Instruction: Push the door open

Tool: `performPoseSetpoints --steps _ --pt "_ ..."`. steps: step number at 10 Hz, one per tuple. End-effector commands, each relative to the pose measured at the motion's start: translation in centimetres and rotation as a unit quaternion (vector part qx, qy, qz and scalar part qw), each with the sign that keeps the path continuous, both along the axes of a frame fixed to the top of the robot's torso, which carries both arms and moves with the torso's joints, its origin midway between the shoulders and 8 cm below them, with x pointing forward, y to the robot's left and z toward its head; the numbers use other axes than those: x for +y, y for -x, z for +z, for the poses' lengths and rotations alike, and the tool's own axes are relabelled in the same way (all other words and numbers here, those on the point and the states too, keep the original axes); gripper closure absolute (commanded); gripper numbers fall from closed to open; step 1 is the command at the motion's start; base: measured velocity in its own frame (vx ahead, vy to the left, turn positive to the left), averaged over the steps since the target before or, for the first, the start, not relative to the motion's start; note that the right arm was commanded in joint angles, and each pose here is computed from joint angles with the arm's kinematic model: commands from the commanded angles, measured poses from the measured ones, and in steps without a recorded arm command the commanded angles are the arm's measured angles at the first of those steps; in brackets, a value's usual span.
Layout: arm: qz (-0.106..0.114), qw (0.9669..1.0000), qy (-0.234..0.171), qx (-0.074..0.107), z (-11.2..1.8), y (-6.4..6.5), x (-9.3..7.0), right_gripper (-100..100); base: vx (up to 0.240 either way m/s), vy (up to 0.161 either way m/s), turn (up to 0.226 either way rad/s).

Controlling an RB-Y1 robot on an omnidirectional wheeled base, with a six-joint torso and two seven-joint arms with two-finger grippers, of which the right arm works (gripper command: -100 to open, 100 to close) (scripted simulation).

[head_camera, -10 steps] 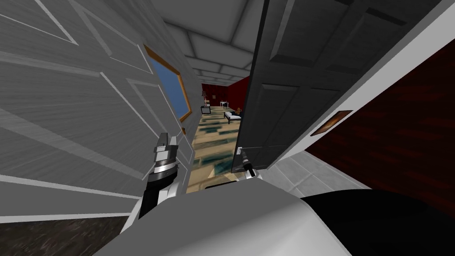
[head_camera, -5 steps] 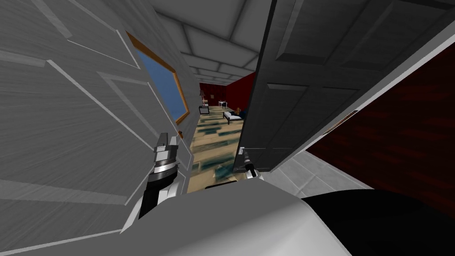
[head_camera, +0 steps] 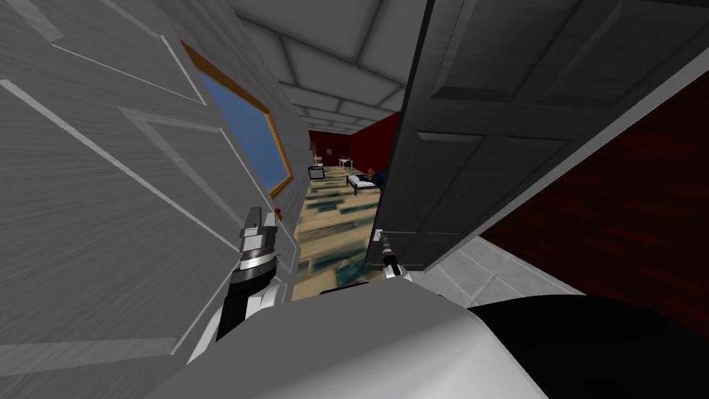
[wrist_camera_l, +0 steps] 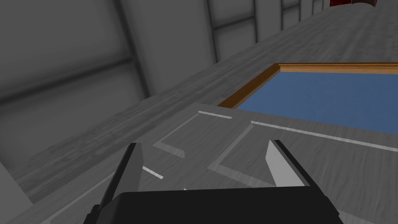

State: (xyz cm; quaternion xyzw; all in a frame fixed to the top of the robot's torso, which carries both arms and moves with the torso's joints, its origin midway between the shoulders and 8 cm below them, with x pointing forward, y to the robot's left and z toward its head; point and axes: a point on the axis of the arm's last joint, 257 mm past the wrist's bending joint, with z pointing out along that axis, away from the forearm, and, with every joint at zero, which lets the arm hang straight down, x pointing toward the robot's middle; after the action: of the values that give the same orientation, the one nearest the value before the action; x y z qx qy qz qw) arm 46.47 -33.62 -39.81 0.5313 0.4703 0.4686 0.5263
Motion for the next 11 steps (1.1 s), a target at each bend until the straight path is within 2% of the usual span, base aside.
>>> performPoseSetpoints --steps 1,2,4,5,11 --pt "-0.021 0.9997 0.005 -0.005 0.7 0.0 -2.2 100 0.219 0.100 -0.091" --pt "-0.021 0.9997 0.005 -0.005 0.7 0.0 -2.2 100 0.144 0.062 -0.049" --pt "-0.040 0.9992 0.004 -0.004 0.7 0.3 -3.6 100 0.176 0.058 -0.045" --pt "-0.040 0.9992 0.004 -0.004 0.7 0.3 -3.6 100 0.139 0.050 -0.029" --pt "-0.075 0.9972 0.003 -0.003 0.7 1.0 -6.1 100 0.158 0.058 -0.047"
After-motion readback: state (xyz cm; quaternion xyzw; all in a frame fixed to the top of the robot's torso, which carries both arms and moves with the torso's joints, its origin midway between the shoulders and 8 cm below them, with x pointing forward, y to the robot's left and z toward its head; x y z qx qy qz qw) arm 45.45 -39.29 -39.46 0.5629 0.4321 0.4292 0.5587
